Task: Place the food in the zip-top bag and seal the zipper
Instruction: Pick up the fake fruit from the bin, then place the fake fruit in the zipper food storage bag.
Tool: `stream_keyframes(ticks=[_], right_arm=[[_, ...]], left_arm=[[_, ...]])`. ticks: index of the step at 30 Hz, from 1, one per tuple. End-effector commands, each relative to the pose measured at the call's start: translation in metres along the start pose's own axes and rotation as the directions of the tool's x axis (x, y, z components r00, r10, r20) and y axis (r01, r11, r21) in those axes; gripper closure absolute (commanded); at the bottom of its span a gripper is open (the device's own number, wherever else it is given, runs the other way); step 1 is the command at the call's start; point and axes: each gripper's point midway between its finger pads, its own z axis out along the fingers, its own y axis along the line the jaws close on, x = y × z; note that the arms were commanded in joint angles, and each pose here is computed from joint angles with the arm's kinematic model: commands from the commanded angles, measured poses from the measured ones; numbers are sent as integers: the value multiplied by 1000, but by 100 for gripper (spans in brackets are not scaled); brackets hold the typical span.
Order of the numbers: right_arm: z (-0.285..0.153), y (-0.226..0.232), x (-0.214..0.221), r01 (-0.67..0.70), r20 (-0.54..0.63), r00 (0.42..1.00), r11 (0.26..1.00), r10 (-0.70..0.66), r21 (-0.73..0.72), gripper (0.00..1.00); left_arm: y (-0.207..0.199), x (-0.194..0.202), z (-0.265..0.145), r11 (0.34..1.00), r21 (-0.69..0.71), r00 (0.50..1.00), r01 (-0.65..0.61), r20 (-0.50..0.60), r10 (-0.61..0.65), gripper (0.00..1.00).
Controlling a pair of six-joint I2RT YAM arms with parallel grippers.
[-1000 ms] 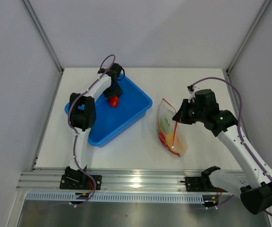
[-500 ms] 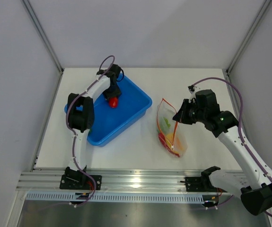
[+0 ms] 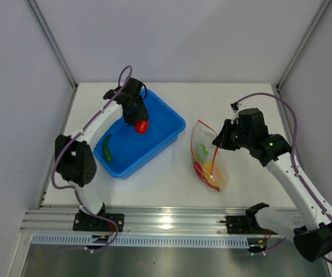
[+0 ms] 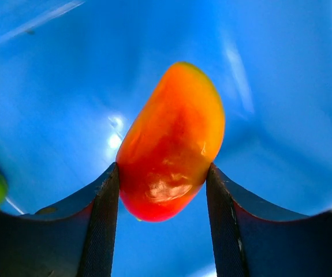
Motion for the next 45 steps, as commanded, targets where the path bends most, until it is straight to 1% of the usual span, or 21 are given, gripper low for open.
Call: stream_keyframes(ticks=[1, 3, 4, 6, 7, 8, 10, 11, 13, 15, 17, 18, 21, 22, 24, 28, 31, 33, 35, 41, 45], right_arm=[[-4, 8, -17, 28, 42, 999, 1000, -28, -7, 100], [-2, 10, -15, 30, 33, 999, 999, -29, -24, 100], [-2, 11, -15, 34, 32, 999, 999, -33, -29, 100], [-2, 12, -14, 37, 36, 999, 998, -36, -41, 100], [-2, 13, -13, 43, 35, 999, 998, -42, -47, 100], [-3, 13, -13, 45, 34, 998, 998, -43, -48, 100], [-3, 14, -13, 51, 32, 998, 997, -49, -52, 100], [-4, 14, -13, 51, 33, 998, 997, -50, -54, 100], [-6, 16, -14, 58, 36, 998, 996, -56, -60, 100], [-7, 16, -17, 63, 44, 997, 996, -61, -59, 100], [-7, 19, -18, 66, 48, 997, 996, -63, -65, 100], [-7, 19, -19, 67, 52, 997, 996, -64, -65, 100], [-5, 21, -20, 71, 54, 996, 995, -67, -72, 100], [-6, 23, -21, 73, 58, 996, 995, -68, -75, 100], [-6, 24, -21, 78, 66, 995, 994, -73, -75, 100], [-9, 30, -24, 85, 87, 993, 992, -77, -92, 100], [-12, 36, -23, 95, 90, 992, 990, -85, -108, 100], [-17, 41, -22, 105, 100, 991, 987, -93, -121, 100], [-19, 43, -22, 111, 104, 990, 986, -98, -125, 100], [-23, 45, -12, 130, 104, 988, 983, -117, -128, 100], [-24, 50, -7, 153, 104, 985, 979, -139, -136, 100]], left_arm=[[-34, 5, -68, 974, 212, 995, -80, 72, 66, 99], [-44, 15, -94, 950, 281, 988, -140, 97, 117, 99], [-53, 25, -105, 926, 340, 986, -162, 78, 145, 99], [-65, 38, -132, 878, 425, 975, -222, 103, 197, 99], [-79, 52, -148, 820, 516, 968, -246, 91, 233, 99], [-91, 55, -161, 769, 584, 964, -259, 113, 239, 99], [-104, 68, -192, 673, 686, 957, -277, 139, 253, 99], [-115, 81, -211, 606, 744, 951, -283, 135, 278, 100], [-128, 95, -236, 530, 796, 942, -292, 143, 305, 99], [-137, 106, -246, 486, 829, 938, -277, 122, 326, 99], [-147, 121, -254, 438, 870, 931, -226, 61, 359, 99], [-149, 124, -256, 430, 877, 930, -214, 47, 366, 100], [-154, 137, -255, 441, 886, 919, -141, -49, 391, 99], [-153, 143, -254, 459, 883, 912, -99, -104, 397, 99], [-154, 151, -246, 484, 873, 894, -60, -169, 416, 99], [-150, 165, -228, 556, 831, 864, -14, -270, 426, 99], [-142, 170, -209, 659, 752, 851, 7, -351, 391, 100], [-142, 171, -206, 680, 733, 845, 21, -376, 380, 99], [-143, 174, -199, 705, 708, 828, 38, -418, 375, 99], [-155, 171, -200, 726, 679, 814, 105, -478, 329, 100], [-157, 171, -199, 755, 642, 804, 131, -515, 298, 99]])
